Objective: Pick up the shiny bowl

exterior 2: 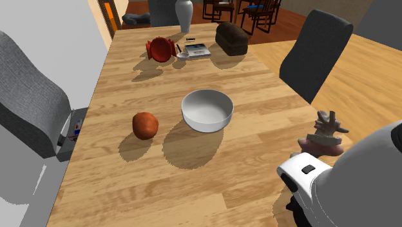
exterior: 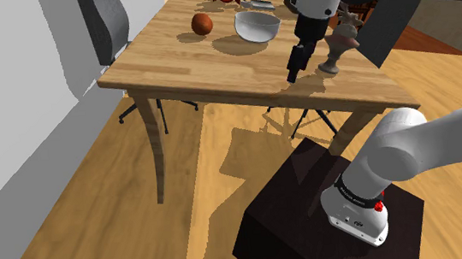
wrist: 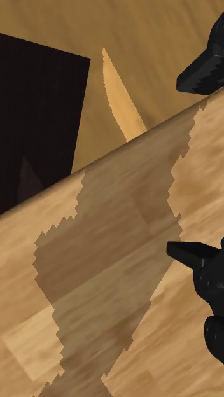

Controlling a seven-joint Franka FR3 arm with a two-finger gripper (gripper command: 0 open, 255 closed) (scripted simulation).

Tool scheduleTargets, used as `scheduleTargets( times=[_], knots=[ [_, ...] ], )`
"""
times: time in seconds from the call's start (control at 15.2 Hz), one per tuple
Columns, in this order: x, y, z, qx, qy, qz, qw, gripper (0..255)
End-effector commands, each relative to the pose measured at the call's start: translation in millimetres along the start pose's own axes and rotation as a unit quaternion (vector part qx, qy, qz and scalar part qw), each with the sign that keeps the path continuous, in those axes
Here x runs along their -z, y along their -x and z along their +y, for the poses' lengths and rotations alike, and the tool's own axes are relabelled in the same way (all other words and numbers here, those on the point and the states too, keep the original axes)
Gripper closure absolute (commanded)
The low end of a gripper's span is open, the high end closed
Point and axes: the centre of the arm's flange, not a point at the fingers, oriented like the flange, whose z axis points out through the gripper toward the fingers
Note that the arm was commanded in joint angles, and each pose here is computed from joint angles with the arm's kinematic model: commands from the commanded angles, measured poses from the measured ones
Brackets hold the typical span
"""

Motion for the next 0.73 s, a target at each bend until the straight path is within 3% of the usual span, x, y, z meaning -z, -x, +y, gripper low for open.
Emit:
scheduleTargets(
  times=[0.0, 0.66],
  knots=[
    [0.0, 0.0, 0.0, 0.0, 0.0, 0.0, 1.0, 0],
    [15.8, -102.1, 77.3, 0.007, 0.013, 0.002, 0.9999, 0]
  ],
)
